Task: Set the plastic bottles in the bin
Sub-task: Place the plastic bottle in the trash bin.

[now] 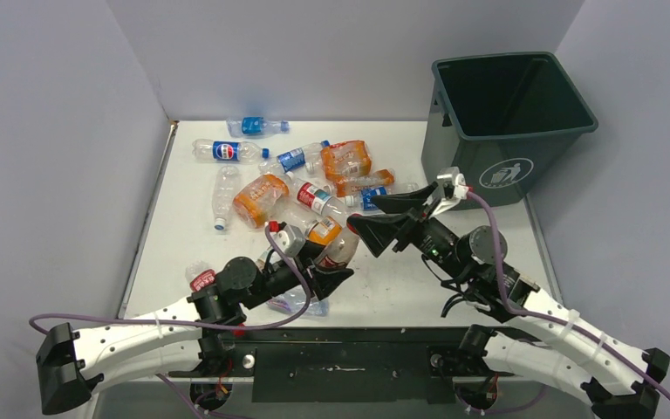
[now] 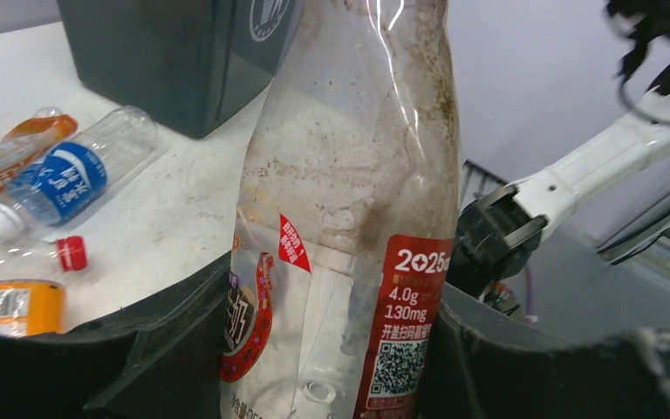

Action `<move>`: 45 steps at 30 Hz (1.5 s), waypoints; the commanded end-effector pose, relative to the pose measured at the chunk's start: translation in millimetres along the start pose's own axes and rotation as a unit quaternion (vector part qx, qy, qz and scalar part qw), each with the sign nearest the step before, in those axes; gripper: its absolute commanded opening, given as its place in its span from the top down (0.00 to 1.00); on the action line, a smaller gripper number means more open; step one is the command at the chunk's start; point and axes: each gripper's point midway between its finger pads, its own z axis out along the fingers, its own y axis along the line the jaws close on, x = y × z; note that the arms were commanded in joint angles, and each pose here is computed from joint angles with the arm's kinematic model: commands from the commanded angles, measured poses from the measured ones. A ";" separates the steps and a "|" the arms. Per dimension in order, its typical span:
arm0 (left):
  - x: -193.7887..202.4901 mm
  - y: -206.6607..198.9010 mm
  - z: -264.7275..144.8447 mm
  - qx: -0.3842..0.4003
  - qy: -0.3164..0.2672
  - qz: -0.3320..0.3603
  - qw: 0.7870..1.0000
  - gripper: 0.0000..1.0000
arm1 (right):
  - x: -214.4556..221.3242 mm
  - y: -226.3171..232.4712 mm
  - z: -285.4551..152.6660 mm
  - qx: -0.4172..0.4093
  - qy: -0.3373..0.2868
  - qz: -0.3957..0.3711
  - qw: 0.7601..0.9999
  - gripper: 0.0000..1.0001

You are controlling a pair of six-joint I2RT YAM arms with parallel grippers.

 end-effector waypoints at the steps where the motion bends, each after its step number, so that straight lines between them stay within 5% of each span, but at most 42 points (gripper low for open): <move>1: -47.9 -26.4 0.5 0.055 -0.100 -0.056 0.992 1.00 | -8.9 8.5 11.3 -0.019 -0.037 0.042 0.998 0.06; 7: -50.3 -20.4 -2.8 0.042 -0.117 -0.058 0.991 1.00 | 5.2 2.8 17.0 -0.007 -0.014 0.050 0.999 0.00; 11: -48.7 -18.7 -2.5 0.038 -0.115 -0.054 0.991 1.00 | 12.7 6.7 22.3 -0.017 0.006 0.053 0.998 0.15; 16: -49.1 -14.8 -3.2 0.029 -0.120 -0.049 0.991 1.00 | 26.3 13.1 31.0 -0.034 0.039 0.057 0.997 0.20; 20: -50.5 -15.0 -3.2 0.028 -0.117 -0.041 0.992 1.00 | 30.1 15.5 33.4 -0.040 0.049 0.062 0.996 0.50; 21: -50.7 -14.9 -3.4 0.028 -0.116 -0.037 0.992 0.94 | 29.3 16.1 32.8 -0.042 0.047 0.061 0.996 0.58; 22: -50.6 -14.5 -4.1 0.027 -0.114 -0.031 0.993 0.71 | 26.8 17.0 31.8 -0.044 0.043 0.059 0.996 0.65; 24: -52.9 -11.9 -6.4 0.018 -0.110 -0.007 0.994 0.02 | 18.1 16.6 29.5 -0.040 0.034 0.046 0.998 0.80; 26: -66.7 -3.2 -12.2 -0.013 -0.111 0.024 0.993 0.04 | 5.7 11.2 27.2 -0.015 0.028 0.019 0.999 0.94; 29: -102.8 15.6 -29.7 -0.083 -0.132 0.083 0.984 0.04 | -34.1 -6.6 21.6 0.058 -0.008 -0.042 0.997 0.95; 33: -152.0 54.0 -58.8 -0.222 -0.136 0.184 0.948 0.04 | -106.7 -57.7 -3.6 0.246 -0.075 -0.157 0.954 0.95; 36: -171.8 89.9 -85.6 -0.348 -0.140 0.234 0.897 0.04 | -154.3 -100.8 -39.9 0.425 -0.137 -0.219 0.868 0.95; 39: -166.0 125.4 -118.2 -0.459 -0.159 0.242 0.840 0.04 | -188.5 -127.1 -58.2 0.514 -0.191 -0.248 0.799 0.95; 45: -142.0 138.1 -128.4 -0.448 -0.161 0.216 0.853 0.04 | -269.4 -190.4 -60.6 0.522 -0.308 -0.181 0.775 0.95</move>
